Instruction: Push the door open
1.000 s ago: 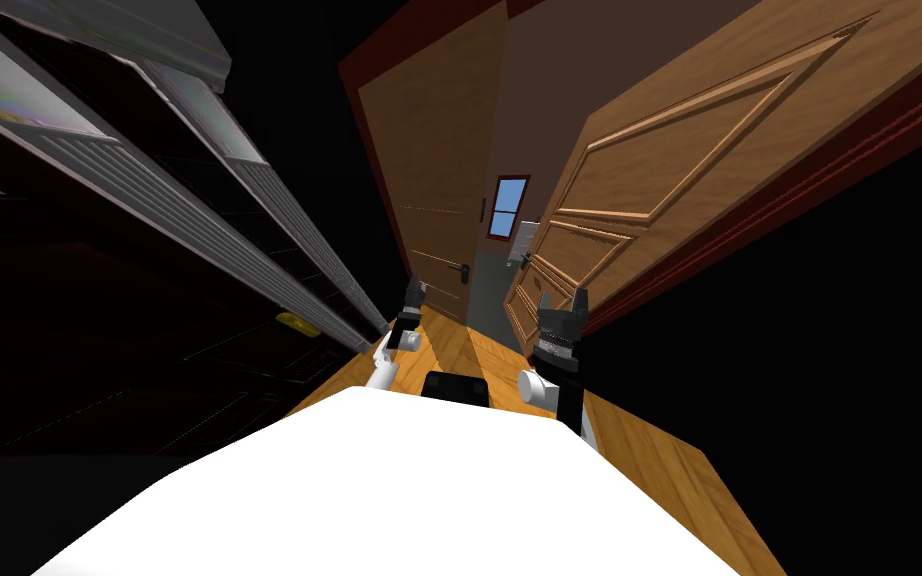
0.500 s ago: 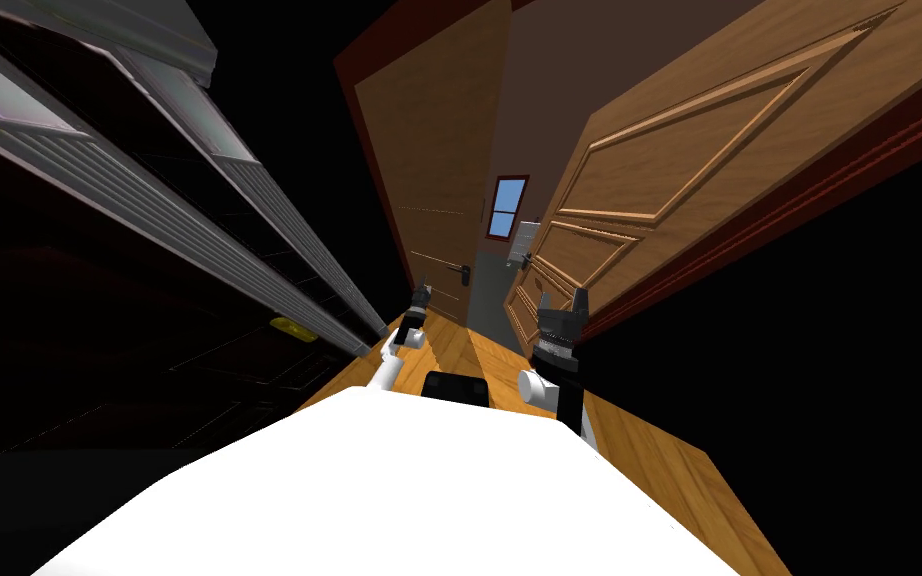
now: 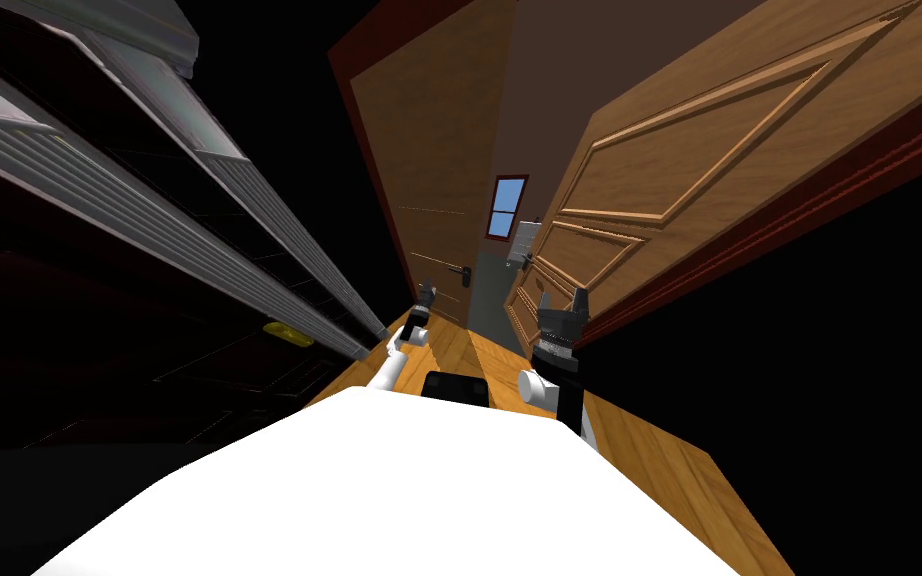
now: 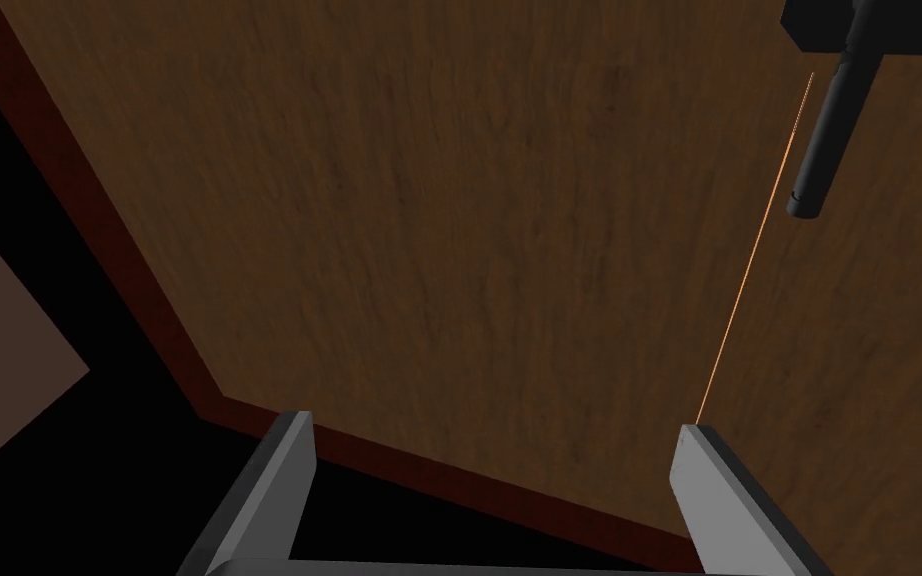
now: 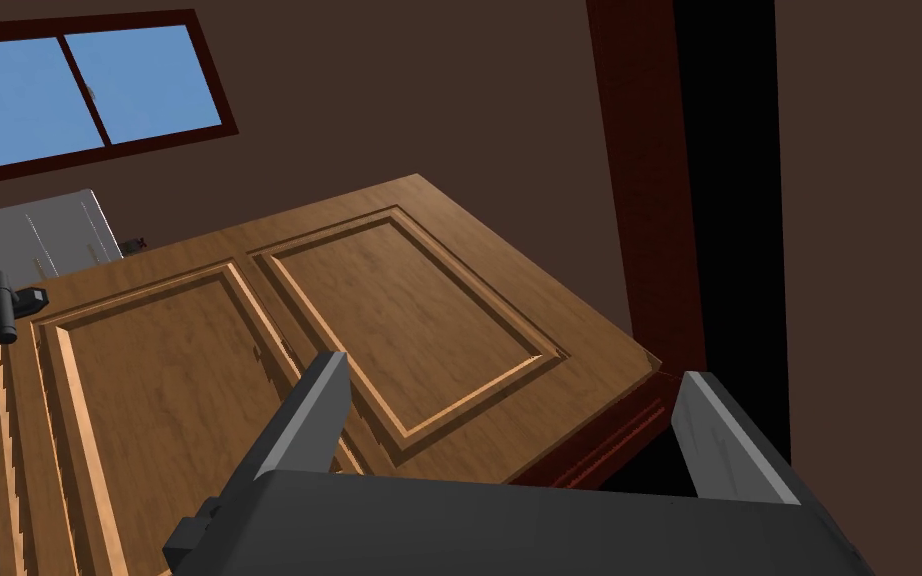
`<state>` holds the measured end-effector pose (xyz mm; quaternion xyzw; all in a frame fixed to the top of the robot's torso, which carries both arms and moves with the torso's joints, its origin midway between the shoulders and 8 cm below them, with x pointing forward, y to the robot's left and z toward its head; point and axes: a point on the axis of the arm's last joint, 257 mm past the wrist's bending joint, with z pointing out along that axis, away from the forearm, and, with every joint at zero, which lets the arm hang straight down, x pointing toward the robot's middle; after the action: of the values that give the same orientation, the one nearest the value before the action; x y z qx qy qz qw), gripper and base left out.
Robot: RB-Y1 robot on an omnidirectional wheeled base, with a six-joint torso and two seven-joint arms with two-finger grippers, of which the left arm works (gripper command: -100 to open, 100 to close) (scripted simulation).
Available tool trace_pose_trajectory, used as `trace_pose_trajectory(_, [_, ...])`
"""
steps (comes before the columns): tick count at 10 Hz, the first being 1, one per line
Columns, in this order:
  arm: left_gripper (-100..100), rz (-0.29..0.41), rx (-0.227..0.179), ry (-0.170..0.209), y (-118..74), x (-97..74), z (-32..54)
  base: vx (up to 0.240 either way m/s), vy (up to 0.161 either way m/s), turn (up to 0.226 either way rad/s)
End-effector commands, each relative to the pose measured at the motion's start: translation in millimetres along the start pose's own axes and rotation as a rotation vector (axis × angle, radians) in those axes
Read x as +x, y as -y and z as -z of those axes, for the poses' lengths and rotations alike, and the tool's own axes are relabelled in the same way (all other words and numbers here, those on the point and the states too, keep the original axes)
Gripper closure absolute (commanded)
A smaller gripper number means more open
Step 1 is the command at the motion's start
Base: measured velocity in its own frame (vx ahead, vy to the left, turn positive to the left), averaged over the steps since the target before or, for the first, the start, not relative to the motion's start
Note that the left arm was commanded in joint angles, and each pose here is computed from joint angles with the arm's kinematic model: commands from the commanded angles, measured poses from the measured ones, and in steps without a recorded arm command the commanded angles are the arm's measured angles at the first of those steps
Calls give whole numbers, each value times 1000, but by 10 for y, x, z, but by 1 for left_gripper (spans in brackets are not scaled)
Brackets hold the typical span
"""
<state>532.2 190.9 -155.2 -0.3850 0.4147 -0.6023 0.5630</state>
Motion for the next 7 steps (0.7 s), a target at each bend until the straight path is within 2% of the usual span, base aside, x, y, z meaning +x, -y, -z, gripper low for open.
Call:
trace_pose_trajectory(1, [-100,6,-18,-17,-106,100,-53,46,46,-19])
trace_pose_trajectory(2, [-100,6,-28,-17,-152,99,-38,41,39,-20])
trace_pose_trajectory(4, [-100,16,-53,-46,-285,251,-137,58,53,-36])
trace_pose_trajectory(5, [-100,15,-73,-45,-381,248,-102,58,45,-16])
trace_pose_trajectory(7, [-100,24,-101,-74,-515,401,-187,68,56,-32])
